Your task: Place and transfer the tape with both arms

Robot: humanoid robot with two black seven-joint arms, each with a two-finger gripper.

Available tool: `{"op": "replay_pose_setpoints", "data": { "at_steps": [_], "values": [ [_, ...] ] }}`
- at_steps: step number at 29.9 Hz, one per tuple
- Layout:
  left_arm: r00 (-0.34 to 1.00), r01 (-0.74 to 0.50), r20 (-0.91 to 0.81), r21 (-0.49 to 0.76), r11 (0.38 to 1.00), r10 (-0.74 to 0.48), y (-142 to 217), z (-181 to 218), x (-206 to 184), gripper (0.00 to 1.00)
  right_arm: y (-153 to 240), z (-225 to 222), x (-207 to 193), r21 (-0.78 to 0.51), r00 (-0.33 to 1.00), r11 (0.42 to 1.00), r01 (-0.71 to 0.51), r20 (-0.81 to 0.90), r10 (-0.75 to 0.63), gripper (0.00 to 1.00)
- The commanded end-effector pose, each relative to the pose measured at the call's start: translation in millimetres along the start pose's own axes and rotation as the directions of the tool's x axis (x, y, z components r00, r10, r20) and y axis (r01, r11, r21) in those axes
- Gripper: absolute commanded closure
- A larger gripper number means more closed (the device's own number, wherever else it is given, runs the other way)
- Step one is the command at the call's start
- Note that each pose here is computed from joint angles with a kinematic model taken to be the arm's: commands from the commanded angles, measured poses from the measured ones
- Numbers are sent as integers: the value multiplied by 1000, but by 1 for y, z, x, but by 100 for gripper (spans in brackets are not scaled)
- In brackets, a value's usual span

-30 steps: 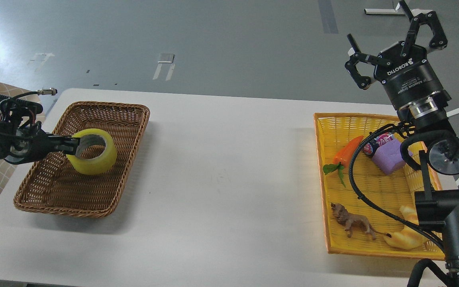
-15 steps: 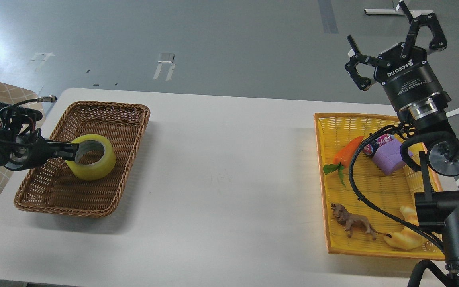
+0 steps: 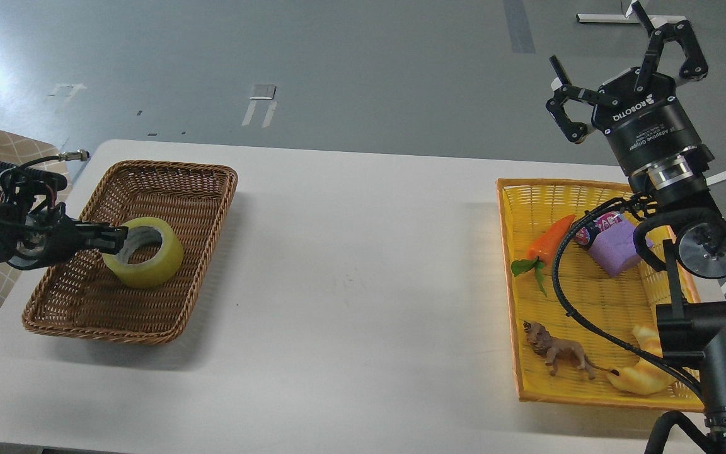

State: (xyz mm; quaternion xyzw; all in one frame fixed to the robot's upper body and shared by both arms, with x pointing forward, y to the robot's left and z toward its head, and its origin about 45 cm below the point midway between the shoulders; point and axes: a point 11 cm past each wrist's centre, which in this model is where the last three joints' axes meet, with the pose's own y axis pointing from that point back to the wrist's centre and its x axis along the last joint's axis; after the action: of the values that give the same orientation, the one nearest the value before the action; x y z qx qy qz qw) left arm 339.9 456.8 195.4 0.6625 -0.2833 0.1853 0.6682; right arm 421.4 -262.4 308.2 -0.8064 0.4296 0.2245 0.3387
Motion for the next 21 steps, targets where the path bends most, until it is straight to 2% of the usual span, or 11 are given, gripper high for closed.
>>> {"op": "replay_pose_setpoints", "data": {
  "at_steps": [1, 6, 12, 16, 17, 19, 21],
  "values": [
    [1000, -8, -19, -4, 1000, 7, 2, 0, 3, 30, -1, -1, -1, 3, 1000, 1000, 3, -1, -3, 1],
    [992, -74, -107, -42, 996, 69, 9, 5, 27, 25, -1, -1, -1, 1, 1000, 1000, 3, -1, -3, 1],
    [946, -275, -222, -156, 949, 238, 48, 30, 105, 20, -1, -1, -1, 2, 1000, 1000, 4, -2, -4, 1],
    [876, -398, -394, -261, 879, 279, 71, 54, 154, 15, -3, -2, -3, 4, 1000, 1000, 11, -4, -11, 1],
    [860, -416, -433, -285, 863, 271, 74, 60, 161, 14, -3, -2, -3, 4, 1000, 1000, 11, -4, -11, 1],
    [791, -486, -575, -379, 787, 211, 85, 82, 185, 11, -4, -2, -5, 1, 1000, 1000, 15, -6, -15, 1],
    [763, -511, -624, -422, 749, 169, 89, 93, 194, 7, -4, -2, -5, -4, 1000, 1000, 17, -6, -17, 1]
  ]
}}
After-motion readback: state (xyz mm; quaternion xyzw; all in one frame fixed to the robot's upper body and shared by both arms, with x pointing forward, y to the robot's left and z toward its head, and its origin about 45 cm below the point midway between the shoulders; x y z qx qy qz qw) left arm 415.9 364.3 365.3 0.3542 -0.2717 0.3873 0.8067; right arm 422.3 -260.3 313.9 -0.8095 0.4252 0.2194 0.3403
